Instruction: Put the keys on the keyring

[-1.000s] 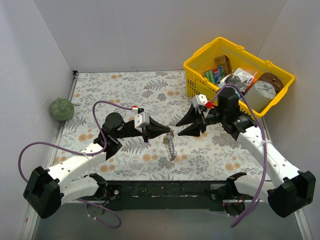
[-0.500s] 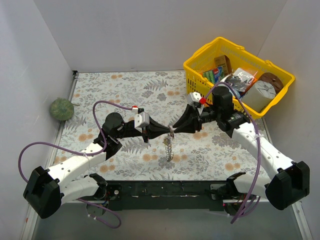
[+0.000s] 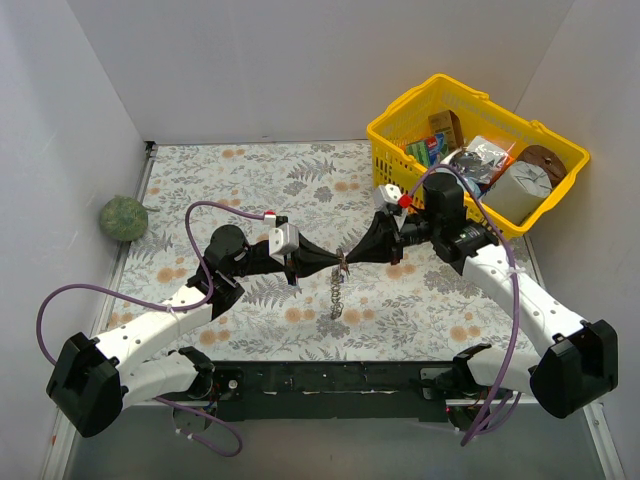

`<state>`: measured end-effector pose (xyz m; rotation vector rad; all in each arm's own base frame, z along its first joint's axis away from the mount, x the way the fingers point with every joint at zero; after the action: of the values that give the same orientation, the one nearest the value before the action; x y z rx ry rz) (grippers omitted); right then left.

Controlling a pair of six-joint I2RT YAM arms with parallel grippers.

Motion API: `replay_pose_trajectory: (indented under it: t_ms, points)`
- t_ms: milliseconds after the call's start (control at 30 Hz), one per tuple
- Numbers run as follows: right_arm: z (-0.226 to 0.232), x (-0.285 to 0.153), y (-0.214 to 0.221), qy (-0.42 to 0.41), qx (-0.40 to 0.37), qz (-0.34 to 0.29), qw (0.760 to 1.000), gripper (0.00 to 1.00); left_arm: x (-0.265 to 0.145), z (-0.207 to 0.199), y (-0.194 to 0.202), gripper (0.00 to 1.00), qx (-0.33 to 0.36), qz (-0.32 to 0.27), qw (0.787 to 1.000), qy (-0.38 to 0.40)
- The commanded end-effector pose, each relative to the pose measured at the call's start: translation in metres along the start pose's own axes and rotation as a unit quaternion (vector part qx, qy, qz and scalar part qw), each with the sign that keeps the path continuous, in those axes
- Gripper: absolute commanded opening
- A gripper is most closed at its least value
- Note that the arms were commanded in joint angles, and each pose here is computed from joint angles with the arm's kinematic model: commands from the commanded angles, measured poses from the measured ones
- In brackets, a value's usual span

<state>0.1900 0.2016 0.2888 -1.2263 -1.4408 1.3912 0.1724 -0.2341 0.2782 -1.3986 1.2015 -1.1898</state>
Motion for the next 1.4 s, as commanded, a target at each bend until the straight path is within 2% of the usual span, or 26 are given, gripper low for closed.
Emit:
replay_pose_trajectory:
  t_ms: [0,433,700,733,767,867,967,1233,1367]
  points:
    - [0.002,0.000,-0.002,-0.004,-0.028,-0.005,1.000,0.01,0.001,-0.005,-0.027,0.00,0.039,-0.033,0.999,0.008]
    - [0.008,-0.001,0.012,0.005,-0.031,0.003,0.999,0.01,0.001,-0.007,-0.029,0.00,0.041,-0.038,0.998,0.014]
    - [0.008,-0.006,0.001,0.012,-0.055,0.002,0.998,0.01,0.000,-0.008,-0.028,0.00,0.038,-0.032,0.999,0.018]
    - [0.009,-0.008,-0.001,0.012,-0.061,-0.002,0.998,0.04,0.000,-0.009,-0.029,0.00,0.041,-0.032,0.998,0.021]
    - [0.009,-0.010,-0.005,0.009,-0.067,-0.006,0.998,0.17,-0.001,-0.009,-0.029,0.00,0.041,-0.031,0.998,0.021]
    - [0.011,-0.011,-0.012,-0.005,-0.079,-0.017,0.997,0.35,-0.001,-0.011,-0.029,0.00,0.039,-0.028,0.998,0.026]
    - [0.013,-0.010,-0.016,-0.021,-0.075,-0.028,0.997,0.41,-0.001,-0.011,-0.029,0.00,0.038,-0.028,0.998,0.029]
    - [0.014,-0.001,-0.018,-0.038,-0.059,-0.039,0.997,0.45,0.000,-0.011,-0.029,0.00,0.035,-0.029,0.998,0.035]
    - [0.012,0.003,-0.018,-0.039,-0.053,-0.041,0.997,0.39,0.001,-0.011,-0.029,0.00,0.033,-0.029,0.998,0.035]
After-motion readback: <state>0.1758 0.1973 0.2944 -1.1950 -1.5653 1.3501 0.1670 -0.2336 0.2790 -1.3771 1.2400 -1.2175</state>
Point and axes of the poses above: each gripper's point midway between its finger pads, its own x axis out along the fingers, its own z axis along the line the jaws close on, y = z × x, the point moved 8 cm from there along -x, back along the fingers, and after that the axes turned 12 degrees about -x, right-handed, at the moved point
